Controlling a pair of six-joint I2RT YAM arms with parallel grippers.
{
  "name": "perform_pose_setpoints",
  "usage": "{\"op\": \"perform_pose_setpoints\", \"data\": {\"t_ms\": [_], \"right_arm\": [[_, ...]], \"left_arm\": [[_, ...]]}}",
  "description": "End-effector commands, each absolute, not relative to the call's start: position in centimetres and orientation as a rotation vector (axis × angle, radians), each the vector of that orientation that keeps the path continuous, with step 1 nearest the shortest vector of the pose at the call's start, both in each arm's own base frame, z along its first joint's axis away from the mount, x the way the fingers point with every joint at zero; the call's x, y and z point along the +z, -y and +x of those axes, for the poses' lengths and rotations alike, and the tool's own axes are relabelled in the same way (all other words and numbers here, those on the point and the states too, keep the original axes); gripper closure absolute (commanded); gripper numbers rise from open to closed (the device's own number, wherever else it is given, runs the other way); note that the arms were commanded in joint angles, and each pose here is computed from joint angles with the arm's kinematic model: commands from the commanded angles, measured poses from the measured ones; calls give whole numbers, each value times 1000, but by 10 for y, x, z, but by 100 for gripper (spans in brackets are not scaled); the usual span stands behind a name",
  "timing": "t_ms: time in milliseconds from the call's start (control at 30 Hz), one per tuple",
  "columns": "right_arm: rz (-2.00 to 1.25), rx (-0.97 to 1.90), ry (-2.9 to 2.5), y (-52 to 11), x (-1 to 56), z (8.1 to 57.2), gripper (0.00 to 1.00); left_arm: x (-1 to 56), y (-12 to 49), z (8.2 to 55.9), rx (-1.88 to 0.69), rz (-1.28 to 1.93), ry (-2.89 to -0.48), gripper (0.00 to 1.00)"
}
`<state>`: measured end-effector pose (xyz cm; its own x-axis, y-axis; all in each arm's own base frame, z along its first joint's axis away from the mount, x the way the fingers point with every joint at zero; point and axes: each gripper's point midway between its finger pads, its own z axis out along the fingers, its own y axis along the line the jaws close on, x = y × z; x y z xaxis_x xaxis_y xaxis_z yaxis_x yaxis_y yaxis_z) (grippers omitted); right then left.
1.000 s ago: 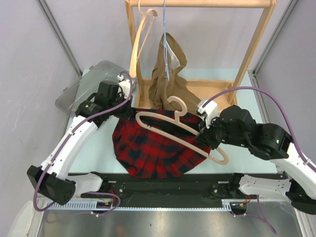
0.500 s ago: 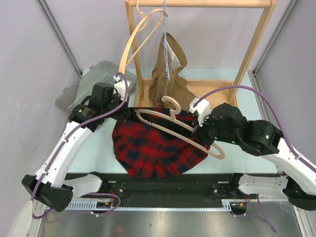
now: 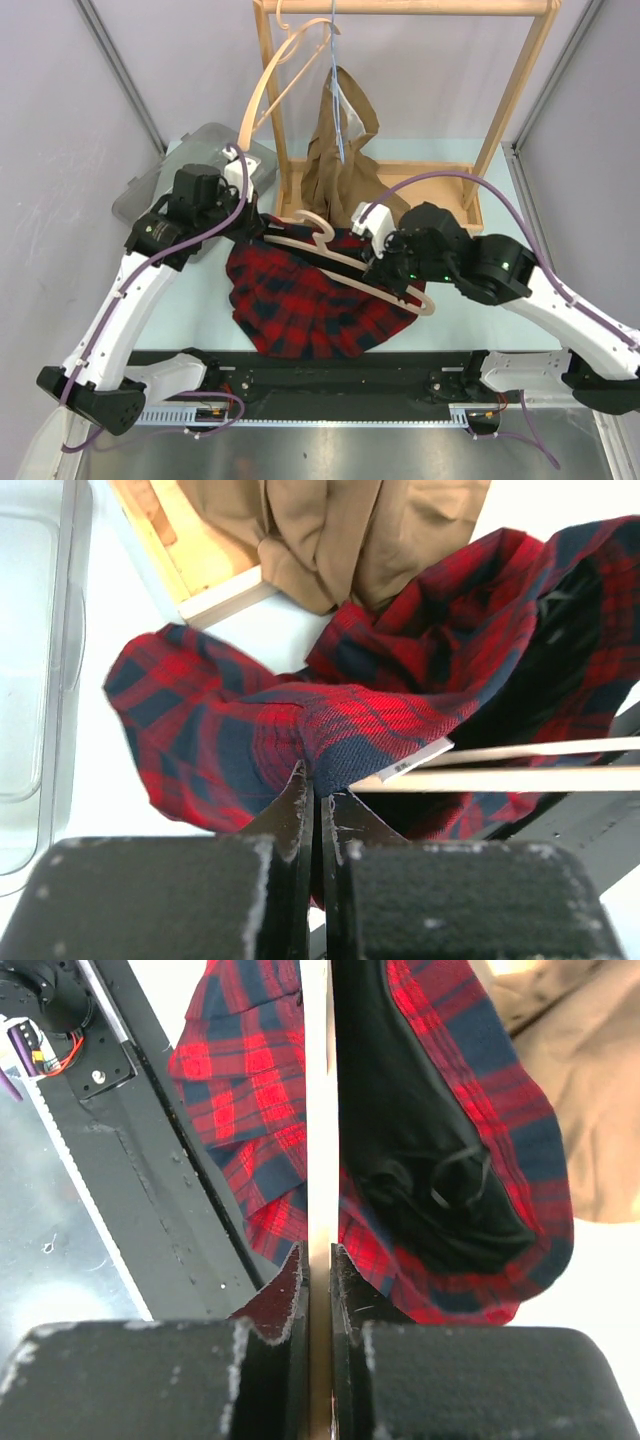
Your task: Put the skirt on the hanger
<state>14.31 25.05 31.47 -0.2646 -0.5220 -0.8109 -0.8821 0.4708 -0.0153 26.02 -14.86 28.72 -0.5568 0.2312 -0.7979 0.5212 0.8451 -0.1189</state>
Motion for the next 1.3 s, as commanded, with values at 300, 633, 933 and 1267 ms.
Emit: {"op": "perform_pose_setpoints", "data": {"t_ms": [300, 633, 933, 1267], "right_arm": [[-1055, 724, -1664, -331, 331, 180, 100], [-896, 784, -1614, -341, 306, 190, 100], [-834, 796, -1605, -336, 308, 192, 100], [-819, 809, -1606, -337, 305, 191, 100]], "left_arm": [[311, 180, 250, -688, 567, -2102, 98], [298, 185, 249, -744, 500, -2127, 48], [316, 130, 280, -412, 133, -2092, 6], [368, 124, 258, -483, 147, -1836, 0]]}}
